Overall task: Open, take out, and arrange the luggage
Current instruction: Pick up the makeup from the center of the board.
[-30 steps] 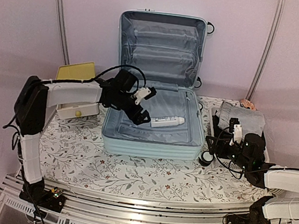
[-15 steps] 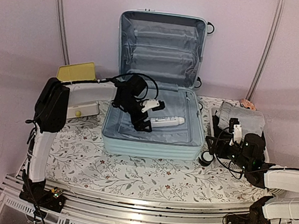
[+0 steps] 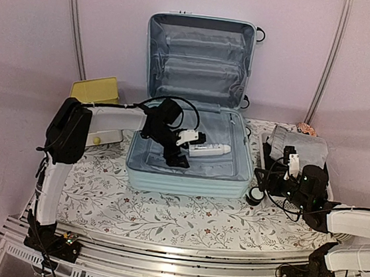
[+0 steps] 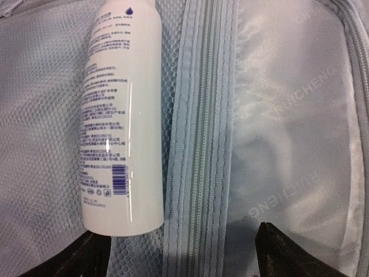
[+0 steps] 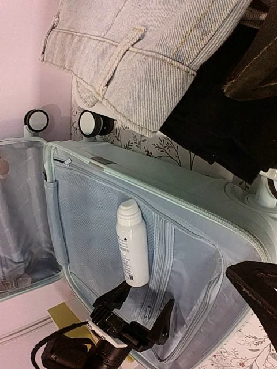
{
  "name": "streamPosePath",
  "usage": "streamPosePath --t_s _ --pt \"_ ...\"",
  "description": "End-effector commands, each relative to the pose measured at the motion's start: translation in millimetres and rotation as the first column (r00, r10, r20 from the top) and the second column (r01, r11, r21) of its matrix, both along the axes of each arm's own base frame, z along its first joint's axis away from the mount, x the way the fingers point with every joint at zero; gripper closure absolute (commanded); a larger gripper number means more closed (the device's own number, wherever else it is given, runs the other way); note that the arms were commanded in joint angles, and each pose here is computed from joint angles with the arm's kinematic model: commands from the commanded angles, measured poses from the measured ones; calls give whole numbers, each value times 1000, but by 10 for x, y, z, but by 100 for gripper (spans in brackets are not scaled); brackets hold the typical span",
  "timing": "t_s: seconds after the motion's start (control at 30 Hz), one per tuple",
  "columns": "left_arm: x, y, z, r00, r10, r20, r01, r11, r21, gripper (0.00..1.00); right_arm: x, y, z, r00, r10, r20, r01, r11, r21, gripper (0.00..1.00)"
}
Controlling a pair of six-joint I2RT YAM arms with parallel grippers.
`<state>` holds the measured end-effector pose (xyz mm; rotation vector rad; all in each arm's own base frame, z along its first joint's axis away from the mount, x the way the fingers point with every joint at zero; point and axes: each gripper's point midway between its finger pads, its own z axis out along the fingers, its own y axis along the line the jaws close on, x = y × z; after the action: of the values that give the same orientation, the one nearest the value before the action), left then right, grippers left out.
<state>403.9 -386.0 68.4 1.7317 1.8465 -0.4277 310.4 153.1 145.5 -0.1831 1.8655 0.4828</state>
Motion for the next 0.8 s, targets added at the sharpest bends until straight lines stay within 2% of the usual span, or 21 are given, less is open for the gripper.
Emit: streamPosePath --t_s 0.0,0.27,0.43,0.57,0.77 --pt "74 -176 15 998 -40 57 43 998 -56 11 -21 -18 -105 1000 -5 -31 4 1000 -11 1" --pt "163 -122 8 996 29 81 -26 999 -45 8 -21 -18 -101 1000 -5 -30 4 1000 -10 1" --pt "31 -99 87 998 18 55 -15 998 -62 10 -32 13 -75 1000 14 -28 -14 1000 -3 1" --pt "-182 -40 232 999 11 51 -8 997 -73 11 14 199 81 994 98 -39 -98 995 6 1" --pt "-419 153 625 995 63 76 -53 991 -122 11 257 696 354 946 289 -146 -294 956 -14 1"
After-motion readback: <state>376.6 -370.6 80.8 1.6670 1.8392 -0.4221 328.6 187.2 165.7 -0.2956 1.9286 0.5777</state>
